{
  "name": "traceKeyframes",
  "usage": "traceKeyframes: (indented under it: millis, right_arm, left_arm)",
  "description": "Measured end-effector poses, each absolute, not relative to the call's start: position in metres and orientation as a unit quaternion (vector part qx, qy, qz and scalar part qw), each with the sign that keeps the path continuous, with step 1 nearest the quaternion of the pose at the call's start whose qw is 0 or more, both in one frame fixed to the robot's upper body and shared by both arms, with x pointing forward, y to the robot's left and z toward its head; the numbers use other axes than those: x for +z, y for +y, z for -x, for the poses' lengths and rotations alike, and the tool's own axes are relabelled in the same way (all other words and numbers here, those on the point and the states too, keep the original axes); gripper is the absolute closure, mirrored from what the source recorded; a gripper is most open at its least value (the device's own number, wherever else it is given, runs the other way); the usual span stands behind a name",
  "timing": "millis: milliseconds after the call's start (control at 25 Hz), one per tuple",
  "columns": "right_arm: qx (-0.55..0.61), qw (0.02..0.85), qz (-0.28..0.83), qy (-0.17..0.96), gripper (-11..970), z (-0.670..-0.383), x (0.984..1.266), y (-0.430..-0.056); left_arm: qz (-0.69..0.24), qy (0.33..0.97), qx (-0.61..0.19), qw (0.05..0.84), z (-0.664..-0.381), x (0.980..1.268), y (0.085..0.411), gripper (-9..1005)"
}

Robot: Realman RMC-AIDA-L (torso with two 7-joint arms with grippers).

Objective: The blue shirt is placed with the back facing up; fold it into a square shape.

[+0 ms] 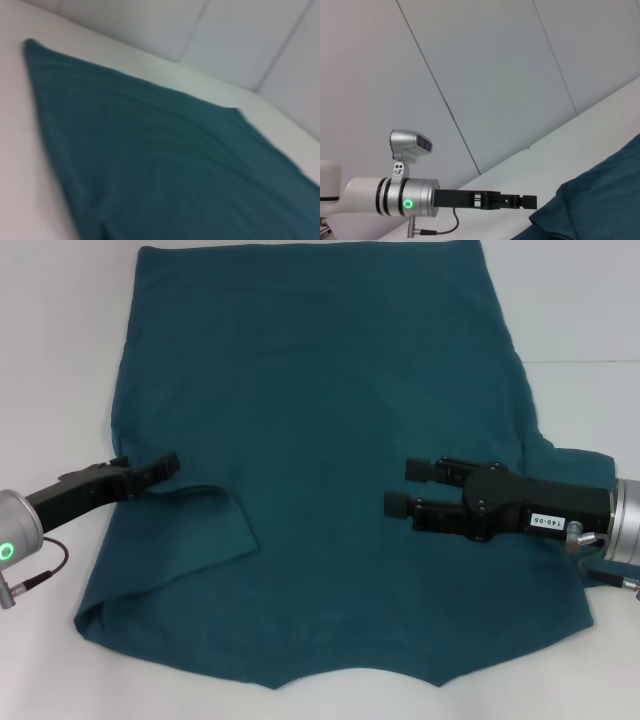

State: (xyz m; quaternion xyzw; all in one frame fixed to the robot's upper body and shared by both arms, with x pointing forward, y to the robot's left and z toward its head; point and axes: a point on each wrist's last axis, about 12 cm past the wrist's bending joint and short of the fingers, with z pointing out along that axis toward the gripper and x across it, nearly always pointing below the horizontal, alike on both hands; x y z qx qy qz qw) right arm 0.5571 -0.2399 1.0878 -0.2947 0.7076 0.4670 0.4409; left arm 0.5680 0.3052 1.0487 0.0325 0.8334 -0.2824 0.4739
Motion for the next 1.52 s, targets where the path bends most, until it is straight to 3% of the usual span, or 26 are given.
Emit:
traceKeyframes:
  millis: [480,1040,1280,1520]
  right_arm:
    - [0.467,0.441,0.294,0.708,107,-0.557,1.087,-0.240]
    - [0.467,0.440,0.291,0.710,107,-0.554,1.086,-0.242]
    - [0.466,0.440,0.288,0.711,107,-0.553,1.084,-0.244]
    - [0.464,0.444,0.278,0.714,107,-0.551,1.082,-0.249]
  left_arm:
    - [-0.007,0.853,-0.235,0.466,-0.575,1.037,0.306,95]
    - [-0.092,0.842,-0.293,0.442,-0.587,1.046,0.260,96]
    - [-0.098,0.835,-0.302,0.449,-0.588,1.051,0.260,96]
    - [-0.150,0.797,-0.362,0.460,-0.568,1.064,0.264,96]
